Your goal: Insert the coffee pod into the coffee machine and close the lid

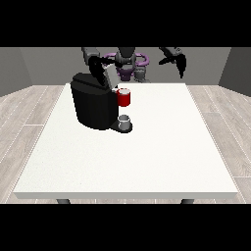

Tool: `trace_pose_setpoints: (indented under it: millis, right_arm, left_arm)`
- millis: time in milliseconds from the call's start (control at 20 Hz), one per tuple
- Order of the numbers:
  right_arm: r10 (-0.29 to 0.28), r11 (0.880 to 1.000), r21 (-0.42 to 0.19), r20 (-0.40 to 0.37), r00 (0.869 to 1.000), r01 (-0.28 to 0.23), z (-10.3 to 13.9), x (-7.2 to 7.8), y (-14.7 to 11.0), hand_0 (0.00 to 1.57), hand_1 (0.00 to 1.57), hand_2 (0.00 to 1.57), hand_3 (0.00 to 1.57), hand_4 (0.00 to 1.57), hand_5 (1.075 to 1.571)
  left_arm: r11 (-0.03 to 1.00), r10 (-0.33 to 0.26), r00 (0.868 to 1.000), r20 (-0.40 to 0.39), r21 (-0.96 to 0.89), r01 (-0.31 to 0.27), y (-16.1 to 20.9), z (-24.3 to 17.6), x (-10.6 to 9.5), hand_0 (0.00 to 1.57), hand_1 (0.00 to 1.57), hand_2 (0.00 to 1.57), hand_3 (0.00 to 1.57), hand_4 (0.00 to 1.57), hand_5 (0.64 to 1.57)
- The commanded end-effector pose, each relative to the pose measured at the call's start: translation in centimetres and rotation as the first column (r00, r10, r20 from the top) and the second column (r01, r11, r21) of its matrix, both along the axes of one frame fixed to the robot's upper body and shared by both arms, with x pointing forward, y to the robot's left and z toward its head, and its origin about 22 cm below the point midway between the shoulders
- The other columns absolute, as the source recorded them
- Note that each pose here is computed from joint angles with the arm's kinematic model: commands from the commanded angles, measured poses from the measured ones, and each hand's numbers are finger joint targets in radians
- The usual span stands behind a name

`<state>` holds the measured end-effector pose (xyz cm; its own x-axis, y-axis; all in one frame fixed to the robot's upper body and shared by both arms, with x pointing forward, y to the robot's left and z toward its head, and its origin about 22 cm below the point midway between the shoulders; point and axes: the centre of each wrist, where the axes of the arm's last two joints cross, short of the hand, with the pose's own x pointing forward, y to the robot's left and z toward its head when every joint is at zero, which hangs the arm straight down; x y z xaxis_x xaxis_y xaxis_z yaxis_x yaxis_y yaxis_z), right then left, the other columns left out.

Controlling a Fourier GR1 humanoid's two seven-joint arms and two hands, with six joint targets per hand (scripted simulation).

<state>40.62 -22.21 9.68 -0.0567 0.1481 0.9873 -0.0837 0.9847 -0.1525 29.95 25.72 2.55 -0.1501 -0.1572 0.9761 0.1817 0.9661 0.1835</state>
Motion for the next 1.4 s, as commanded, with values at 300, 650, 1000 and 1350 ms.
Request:
trace_pose_setpoints:
  millis: [300,650,1000,1350]
  right_arm:
    - [0.111,0.989,-0.103,0.083,0.990,-0.103,3.4,1.0,4.1,0.00,0.00,0.00,0.00,0.00,1.571]
    - [0.107,0.983,-0.167,0.148,0.983,-0.082,7.0,0.9,7.8,0.00,0.00,0.00,0.00,0.10,1.571]
    - [0.048,0.978,-0.209,0.244,0.969,0.005,12.0,0.9,5.6,0.00,0.00,0.00,0.00,0.27,1.571]
    - [0.094,0.962,-0.272,0.309,0.946,-0.007,14.9,1.6,9.2,0.00,0.00,0.00,0.00,0.09,1.571]
  left_arm:
    - [1.000,-0.017,1.000,0.008,0.024,0.017,-1.2,-1.1,-0.8,0.00,0.00,0.00,0.00,0.41,1.571]
    - [0.997,-0.072,0.997,0.020,0.035,0.071,-2.5,1.5,1.2,0.00,0.00,0.00,0.00,0.33,1.571]
    - [0.992,-0.128,0.986,0.105,0.009,0.128,-2.9,3.1,1.9,0.00,0.00,0.00,0.00,0.38,1.571]
    - [0.988,-0.154,0.976,0.151,0.020,0.153,-2.8,4.9,2.9,0.00,0.00,0.00,0.00,0.43,1.571]
